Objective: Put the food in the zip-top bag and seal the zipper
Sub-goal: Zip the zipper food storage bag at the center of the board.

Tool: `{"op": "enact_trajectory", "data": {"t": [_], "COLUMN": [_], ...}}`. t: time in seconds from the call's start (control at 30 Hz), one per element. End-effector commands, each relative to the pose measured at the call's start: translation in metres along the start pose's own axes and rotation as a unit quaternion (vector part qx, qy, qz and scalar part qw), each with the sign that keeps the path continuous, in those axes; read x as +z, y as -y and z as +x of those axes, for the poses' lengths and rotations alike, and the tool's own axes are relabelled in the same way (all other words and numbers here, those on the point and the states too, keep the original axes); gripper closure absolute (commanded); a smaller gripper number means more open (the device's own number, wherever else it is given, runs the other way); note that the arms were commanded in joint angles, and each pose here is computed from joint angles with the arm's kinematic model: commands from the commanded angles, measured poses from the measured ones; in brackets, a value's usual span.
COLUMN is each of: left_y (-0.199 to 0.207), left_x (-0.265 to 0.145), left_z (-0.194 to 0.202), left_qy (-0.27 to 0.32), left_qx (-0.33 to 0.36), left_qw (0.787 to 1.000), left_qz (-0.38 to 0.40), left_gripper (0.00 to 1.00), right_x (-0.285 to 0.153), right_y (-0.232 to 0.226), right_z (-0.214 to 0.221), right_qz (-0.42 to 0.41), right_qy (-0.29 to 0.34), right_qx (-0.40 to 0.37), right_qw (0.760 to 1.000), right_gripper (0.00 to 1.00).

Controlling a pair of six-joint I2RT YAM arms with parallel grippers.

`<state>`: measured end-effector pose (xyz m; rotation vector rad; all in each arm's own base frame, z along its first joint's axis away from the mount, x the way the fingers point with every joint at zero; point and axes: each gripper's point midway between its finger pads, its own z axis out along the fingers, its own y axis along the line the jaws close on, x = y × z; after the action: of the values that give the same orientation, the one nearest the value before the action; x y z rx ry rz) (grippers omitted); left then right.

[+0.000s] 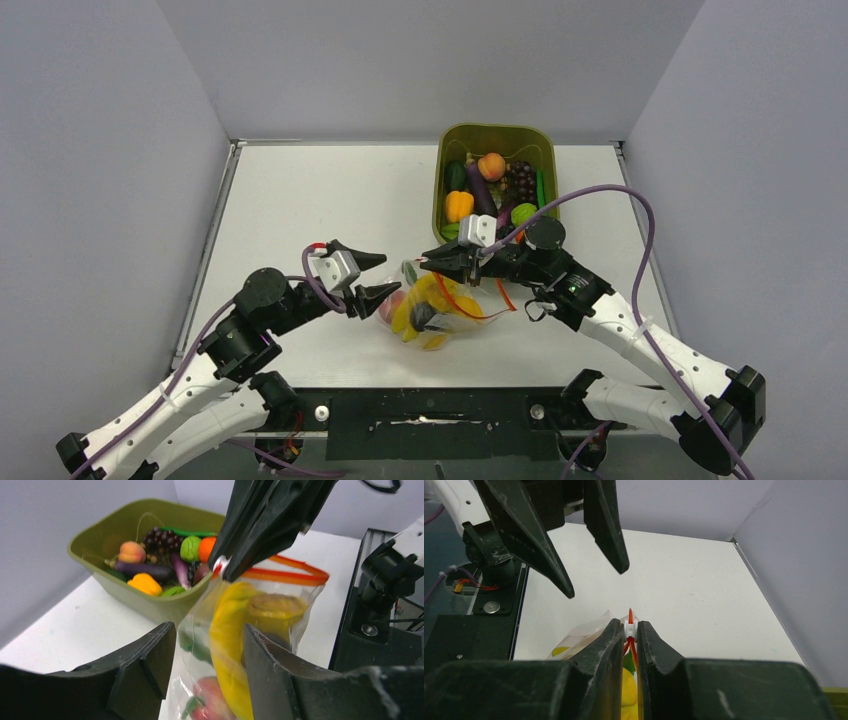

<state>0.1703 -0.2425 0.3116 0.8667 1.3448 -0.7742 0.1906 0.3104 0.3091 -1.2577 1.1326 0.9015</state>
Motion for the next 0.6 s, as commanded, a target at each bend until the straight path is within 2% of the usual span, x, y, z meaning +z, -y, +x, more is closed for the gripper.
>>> {"op": "enact_trajectory", "data": {"t": [0.0,0.17,0.37,0.57], "left_y": [0.008,0.018,0.014,0.016], "left_x": [0.009,0.018,0.026,0.030], "left_z": [-0.031,-0.017,-0.009,-0.007], "left_qy": [0.035,0.009,0.006,0.002], "left_qx": [0.033,0.059,0.070,0.074], "left_qw": [0.998,0.995,0.995,0.993], "left_qz": [0.037,0.080,0.077,0.087], "left_gripper": [0.47,0.47,0.48,0.61], "right_x": [0.003,0.004,0.006,0.007], "right_y": [0.002,-0.003,-0.009,-0.012], "right_z": [-0.040,-0.044,-0.044,-0.045], "right_qz": [-0.028,-0.042,-0.063,-0.075], "right_qy": [0.054,0.062,0.068,0.071], "right_qx": [-0.054,-0.054,-0.050,-0.046], "right_qw": [0.997,0.996,0.994,0.994], "right_gripper": [1.00,1.00,1.00,1.00]}}
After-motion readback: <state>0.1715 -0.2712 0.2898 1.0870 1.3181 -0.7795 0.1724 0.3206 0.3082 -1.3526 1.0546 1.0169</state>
